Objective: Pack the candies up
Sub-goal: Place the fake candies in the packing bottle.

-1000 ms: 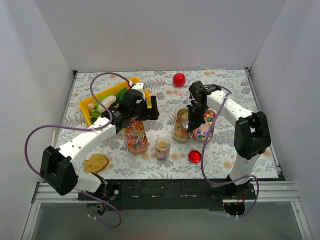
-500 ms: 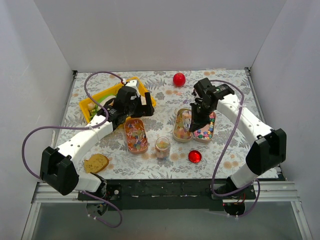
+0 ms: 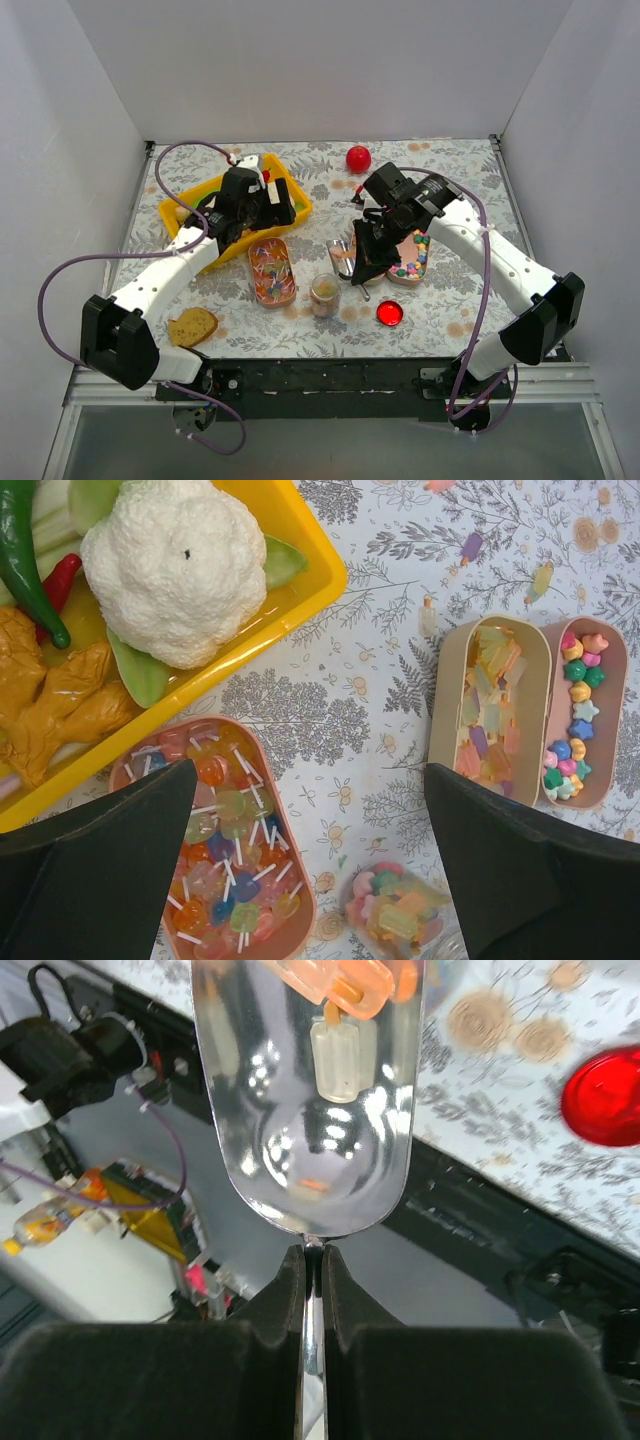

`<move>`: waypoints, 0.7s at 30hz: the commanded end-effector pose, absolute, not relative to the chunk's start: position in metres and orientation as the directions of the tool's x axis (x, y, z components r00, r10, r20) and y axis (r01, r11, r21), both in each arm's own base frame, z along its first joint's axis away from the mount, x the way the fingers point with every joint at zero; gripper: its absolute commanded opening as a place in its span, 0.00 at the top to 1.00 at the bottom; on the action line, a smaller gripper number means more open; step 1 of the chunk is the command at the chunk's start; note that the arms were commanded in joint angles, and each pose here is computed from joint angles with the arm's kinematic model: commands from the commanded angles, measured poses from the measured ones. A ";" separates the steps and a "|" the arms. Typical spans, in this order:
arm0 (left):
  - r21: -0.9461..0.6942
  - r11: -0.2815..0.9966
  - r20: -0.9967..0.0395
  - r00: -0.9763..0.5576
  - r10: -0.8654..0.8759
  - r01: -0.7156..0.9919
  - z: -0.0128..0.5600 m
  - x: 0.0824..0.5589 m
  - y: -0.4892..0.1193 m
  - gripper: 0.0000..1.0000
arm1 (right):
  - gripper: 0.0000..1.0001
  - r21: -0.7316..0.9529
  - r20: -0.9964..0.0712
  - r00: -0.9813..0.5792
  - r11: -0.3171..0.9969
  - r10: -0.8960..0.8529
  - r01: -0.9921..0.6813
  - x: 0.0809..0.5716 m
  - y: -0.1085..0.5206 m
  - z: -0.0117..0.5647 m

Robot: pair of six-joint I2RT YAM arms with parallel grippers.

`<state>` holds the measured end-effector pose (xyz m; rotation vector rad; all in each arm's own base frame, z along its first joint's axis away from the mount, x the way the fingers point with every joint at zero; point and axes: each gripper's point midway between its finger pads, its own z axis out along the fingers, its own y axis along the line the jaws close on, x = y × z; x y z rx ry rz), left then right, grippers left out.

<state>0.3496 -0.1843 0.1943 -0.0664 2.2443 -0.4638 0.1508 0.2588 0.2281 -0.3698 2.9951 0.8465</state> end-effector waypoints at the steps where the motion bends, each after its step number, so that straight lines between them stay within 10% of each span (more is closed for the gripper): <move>1: -0.354 0.929 -0.730 -0.653 -0.202 0.107 0.199 0.345 -0.176 0.02 | 0.99 0.607 0.065 -0.965 0.778 -0.253 -0.163 0.112 0.261 0.245; 21: -0.341 0.937 -0.722 -0.660 -0.207 0.079 0.188 0.346 -0.162 0.02 | 0.99 0.681 0.289 -0.891 0.729 -0.352 -0.067 0.075 0.282 0.232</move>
